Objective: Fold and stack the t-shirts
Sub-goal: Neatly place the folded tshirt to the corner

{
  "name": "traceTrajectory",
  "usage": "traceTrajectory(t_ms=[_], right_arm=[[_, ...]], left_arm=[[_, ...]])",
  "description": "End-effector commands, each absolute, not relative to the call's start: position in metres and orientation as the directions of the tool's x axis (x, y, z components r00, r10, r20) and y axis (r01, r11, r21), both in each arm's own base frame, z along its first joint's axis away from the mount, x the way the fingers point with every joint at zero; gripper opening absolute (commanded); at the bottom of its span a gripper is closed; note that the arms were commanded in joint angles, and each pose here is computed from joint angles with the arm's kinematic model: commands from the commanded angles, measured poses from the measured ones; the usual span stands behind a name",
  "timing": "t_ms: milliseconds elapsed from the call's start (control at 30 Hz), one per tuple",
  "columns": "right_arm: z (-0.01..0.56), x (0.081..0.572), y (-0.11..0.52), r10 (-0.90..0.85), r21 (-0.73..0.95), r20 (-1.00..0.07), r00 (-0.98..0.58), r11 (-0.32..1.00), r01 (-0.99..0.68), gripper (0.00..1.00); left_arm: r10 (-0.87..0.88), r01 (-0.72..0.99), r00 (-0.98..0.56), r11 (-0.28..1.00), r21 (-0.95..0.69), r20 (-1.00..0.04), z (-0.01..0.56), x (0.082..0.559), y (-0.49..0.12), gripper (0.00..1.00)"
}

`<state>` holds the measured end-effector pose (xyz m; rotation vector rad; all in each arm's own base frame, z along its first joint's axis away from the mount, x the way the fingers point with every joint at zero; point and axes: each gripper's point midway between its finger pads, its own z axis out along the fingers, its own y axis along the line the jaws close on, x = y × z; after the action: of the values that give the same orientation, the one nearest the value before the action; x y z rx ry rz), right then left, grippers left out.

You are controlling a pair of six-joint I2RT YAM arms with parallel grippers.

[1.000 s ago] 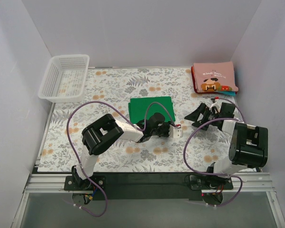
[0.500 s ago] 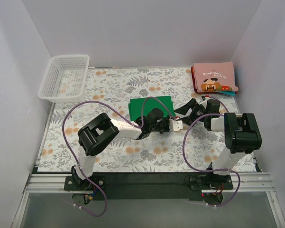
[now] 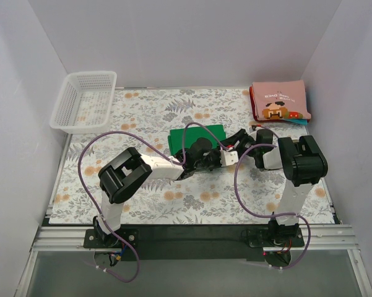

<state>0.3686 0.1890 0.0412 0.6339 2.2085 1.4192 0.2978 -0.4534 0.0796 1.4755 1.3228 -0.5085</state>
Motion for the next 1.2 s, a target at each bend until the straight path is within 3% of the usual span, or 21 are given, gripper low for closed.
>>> traceTrajectory(t_ms=[0,100,267,500,567,633,700,767,833,867,933,967,1000,1067,1100,1167], right_arm=[[0.026,0.379,0.188,0.638,0.904,-0.103,-0.764,0.379,0.195,0.67],[0.022,0.387,0.187,0.655,0.9,-0.111,-0.747,0.385,0.204,0.67],[0.011,0.395,0.185,0.677,0.892,-0.103,-0.729,0.387,0.234,0.54],[0.005,0.399,0.192,0.672,0.893,-0.09,-0.735,0.381,0.24,0.53],[0.005,0.4,0.193,0.668,0.893,-0.096,-0.738,0.386,0.233,0.48],[0.003,0.401,0.195,0.656,0.892,-0.107,-0.747,0.395,0.219,0.39],[0.009,0.403,0.197,0.635,0.897,-0.128,-0.762,0.402,0.185,0.15],[0.017,0.411,0.2,0.57,0.879,-0.212,-0.794,0.467,0.1,0.01],[0.018,0.412,0.196,0.509,0.835,-0.257,-0.822,0.545,0.077,0.01],[0.031,0.429,0.193,0.449,0.796,-0.376,-0.81,0.604,-0.035,0.01],[0.045,0.44,0.187,0.385,0.738,-0.474,-0.792,0.664,-0.118,0.01],[0.045,0.441,0.181,0.36,0.708,-0.488,-0.795,0.697,-0.119,0.01],[0.058,0.453,0.176,0.297,0.646,-0.575,-0.762,0.737,-0.2,0.01],[0.058,0.457,0.167,0.238,0.578,-0.606,-0.759,0.787,-0.215,0.01],[0.07,0.472,0.163,0.176,0.51,-0.675,-0.716,0.813,-0.281,0.01],[0.075,0.487,0.151,0.11,0.412,-0.728,-0.677,0.86,-0.303,0.01]], left_arm=[[0.347,0.877,0.358,0.195,0.44,-0.867,0.143,0.303,-0.464,0.0],[0.339,0.886,0.355,0.176,0.429,-0.871,0.144,0.298,-0.464,0.0],[0.335,0.884,0.364,0.17,0.436,-0.869,0.145,0.299,-0.467,0.0],[0.338,0.889,0.351,0.171,0.424,-0.873,0.142,0.297,-0.466,0.0],[0.341,0.892,0.346,0.171,0.419,-0.874,0.14,0.297,-0.465,0.0],[0.343,0.892,0.343,0.173,0.418,-0.874,0.139,0.297,-0.465,0.0],[0.365,0.895,0.327,0.177,0.41,-0.872,0.132,0.299,-0.463,0.0],[0.382,0.899,0.29,0.205,0.386,-0.877,0.135,0.301,-0.459,0.19],[0.389,0.916,0.23,0.222,0.333,-0.892,0.14,0.304,-0.449,0.32],[0.386,0.942,0.157,0.219,0.255,-0.909,0.146,0.295,-0.441,0.39],[0.386,0.951,0.064,0.257,0.174,-0.92,0.152,0.299,-0.422,0.44],[0.393,0.952,0.032,0.268,0.147,-0.919,0.153,0.297,-0.414,0.51],[0.403,0.948,-0.012,0.296,0.118,-0.915,0.158,0.294,-0.402,0.57],[0.434,0.931,-0.075,0.354,0.093,-0.898,0.154,0.299,-0.38,0.6],[0.424,0.915,-0.1,0.395,0.085,-0.9,0.162,0.305,-0.366,0.71],[0.441,0.896,-0.15,0.439,0.067,-0.885,0.159,0.307,-0.347,0.73]])
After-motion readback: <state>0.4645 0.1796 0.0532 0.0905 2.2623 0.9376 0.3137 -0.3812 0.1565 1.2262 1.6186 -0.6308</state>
